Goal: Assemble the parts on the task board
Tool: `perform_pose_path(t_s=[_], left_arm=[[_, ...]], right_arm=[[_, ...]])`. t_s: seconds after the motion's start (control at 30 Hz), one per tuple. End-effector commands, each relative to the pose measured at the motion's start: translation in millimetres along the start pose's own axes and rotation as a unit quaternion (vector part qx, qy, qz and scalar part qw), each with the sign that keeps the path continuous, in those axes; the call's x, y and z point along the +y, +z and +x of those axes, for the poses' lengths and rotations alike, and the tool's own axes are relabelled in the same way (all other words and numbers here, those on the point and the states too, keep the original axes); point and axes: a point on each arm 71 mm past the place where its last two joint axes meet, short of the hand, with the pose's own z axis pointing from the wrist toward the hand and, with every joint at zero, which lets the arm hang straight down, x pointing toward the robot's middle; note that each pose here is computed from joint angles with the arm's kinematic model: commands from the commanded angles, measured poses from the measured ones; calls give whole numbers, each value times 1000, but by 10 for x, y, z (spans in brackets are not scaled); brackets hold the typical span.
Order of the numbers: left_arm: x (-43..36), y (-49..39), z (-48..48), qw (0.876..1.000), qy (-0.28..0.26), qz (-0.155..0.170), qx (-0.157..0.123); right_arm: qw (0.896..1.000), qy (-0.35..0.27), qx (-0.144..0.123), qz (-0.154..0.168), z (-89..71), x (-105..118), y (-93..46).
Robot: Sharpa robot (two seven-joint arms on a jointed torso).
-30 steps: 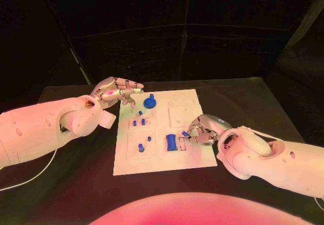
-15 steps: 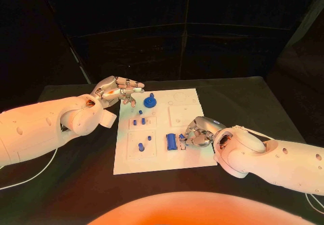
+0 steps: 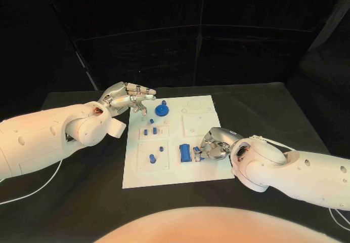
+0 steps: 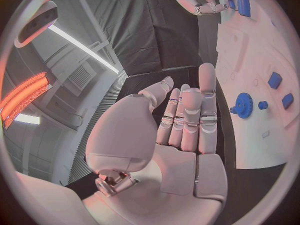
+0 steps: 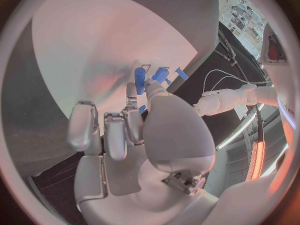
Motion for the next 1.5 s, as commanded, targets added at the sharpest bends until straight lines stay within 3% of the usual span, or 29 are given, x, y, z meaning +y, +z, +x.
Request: perform_pose_path(t_s=[0.03,0.73,1.17,1.3,1.5], left_arm=[[-9,8,20,1000,-5,0,8],[-6,12,27,1000,-5,-1,10],[-6,11,26,1000,-5,-1,10],[-5,8,13,1000,-5,0,7],[-7,6,-10,1000,-3,2,3]], right_arm=[[1000,-14,6,0,9,9,10],[1000,-19,11,2,29,12,57],[1000,-13,0,0,4,3,35],[1000,8,-9,-17,-37,-19,-18],[995,98,18,-20,-79,-142,-75]])
